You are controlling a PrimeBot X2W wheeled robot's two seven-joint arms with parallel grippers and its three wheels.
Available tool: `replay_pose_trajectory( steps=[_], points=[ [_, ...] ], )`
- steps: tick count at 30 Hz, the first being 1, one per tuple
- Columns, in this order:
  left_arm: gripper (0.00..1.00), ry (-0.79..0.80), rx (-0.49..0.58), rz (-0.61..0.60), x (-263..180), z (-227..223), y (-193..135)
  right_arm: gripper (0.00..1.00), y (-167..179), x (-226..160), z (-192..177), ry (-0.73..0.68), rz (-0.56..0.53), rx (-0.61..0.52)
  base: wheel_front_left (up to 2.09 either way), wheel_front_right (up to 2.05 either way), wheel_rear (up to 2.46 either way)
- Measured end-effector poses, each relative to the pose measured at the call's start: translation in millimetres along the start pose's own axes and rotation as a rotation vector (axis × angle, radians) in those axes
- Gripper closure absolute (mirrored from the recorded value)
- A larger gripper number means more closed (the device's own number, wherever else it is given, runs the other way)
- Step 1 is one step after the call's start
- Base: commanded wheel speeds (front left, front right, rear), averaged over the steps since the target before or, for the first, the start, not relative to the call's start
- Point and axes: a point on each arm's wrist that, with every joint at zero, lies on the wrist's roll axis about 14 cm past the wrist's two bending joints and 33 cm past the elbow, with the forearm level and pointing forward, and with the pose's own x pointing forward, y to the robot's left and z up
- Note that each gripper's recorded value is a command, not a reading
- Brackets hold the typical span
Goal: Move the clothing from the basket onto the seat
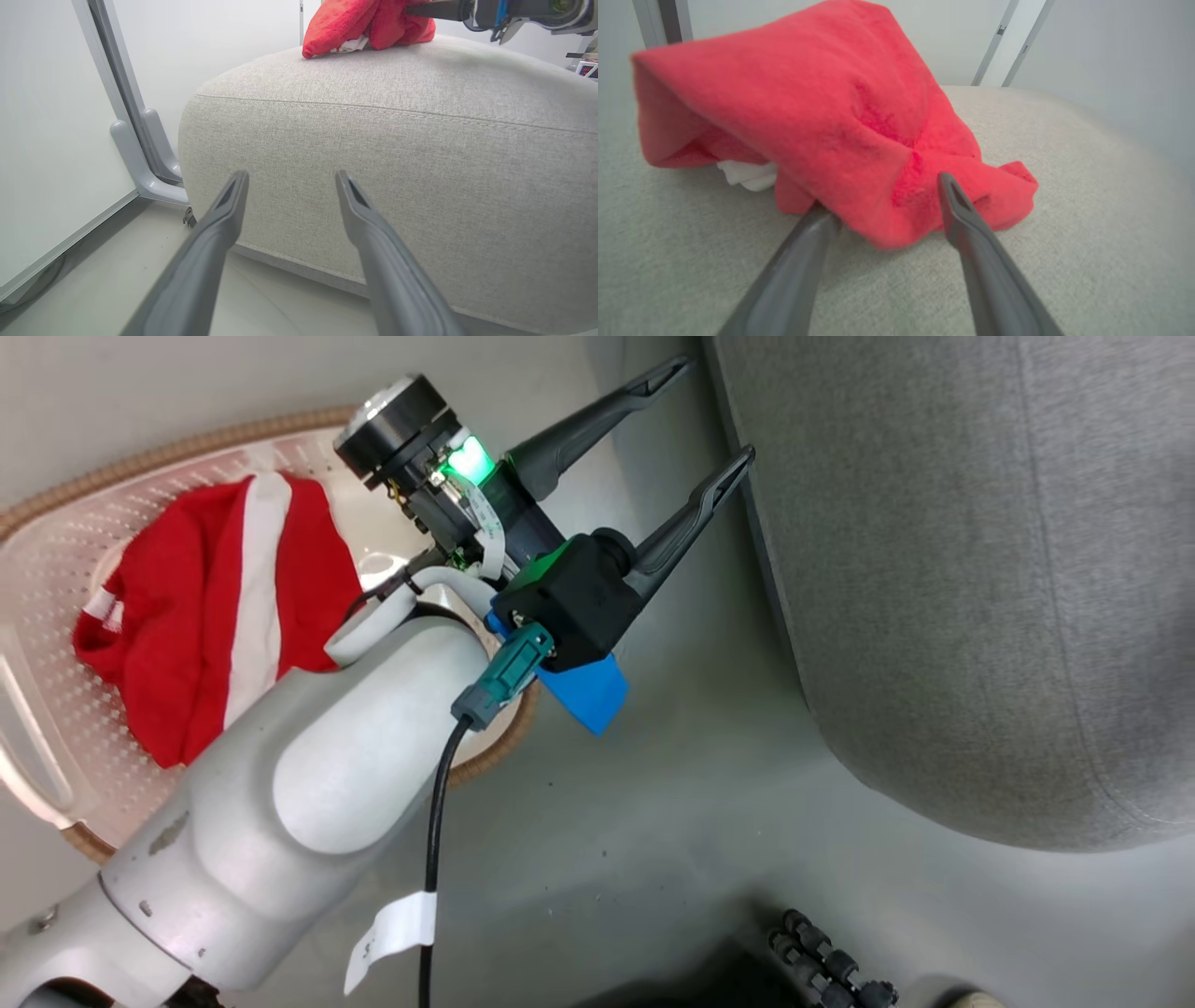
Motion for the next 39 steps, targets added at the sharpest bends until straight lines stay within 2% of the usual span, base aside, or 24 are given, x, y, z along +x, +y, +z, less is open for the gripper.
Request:
replay_pose_trajectory(
  steps=[8, 14, 23, 31, 39],
  points=[
    [0.0, -0.014, 0.005, 0.05, -5, 40, -8, 0.0, -16, -53, 7, 0.019, 0.038, -0.027, 0.0, 0.0, 0.0],
    [0.0, -0.065, 0.017, 0.153, -19, 89, -3, 0.0, -9, -77, 49, -0.081, 0.098, -0.001, 0.0, 0.0, 0.0],
    [0.0, -0.105, 0.058, 0.401, -75, 145, 26, 0.0, 50, -110, 111, -0.241, 0.304, 0.053, 0.0, 0.0, 0.0],
    [0.0, -0.141, 0.086, 0.68, -155, 182, 55, 0.0, 116, -144, 153, -0.344, 0.505, 0.135, 0.0, 0.0, 0.0],
    [0.0, -0.163, 0.095, 0.905, -234, 200, 60, 0.0, 158, -178, 186, -0.414, 0.645, 0.205, 0.0, 0.0, 0.0]
  ],
)
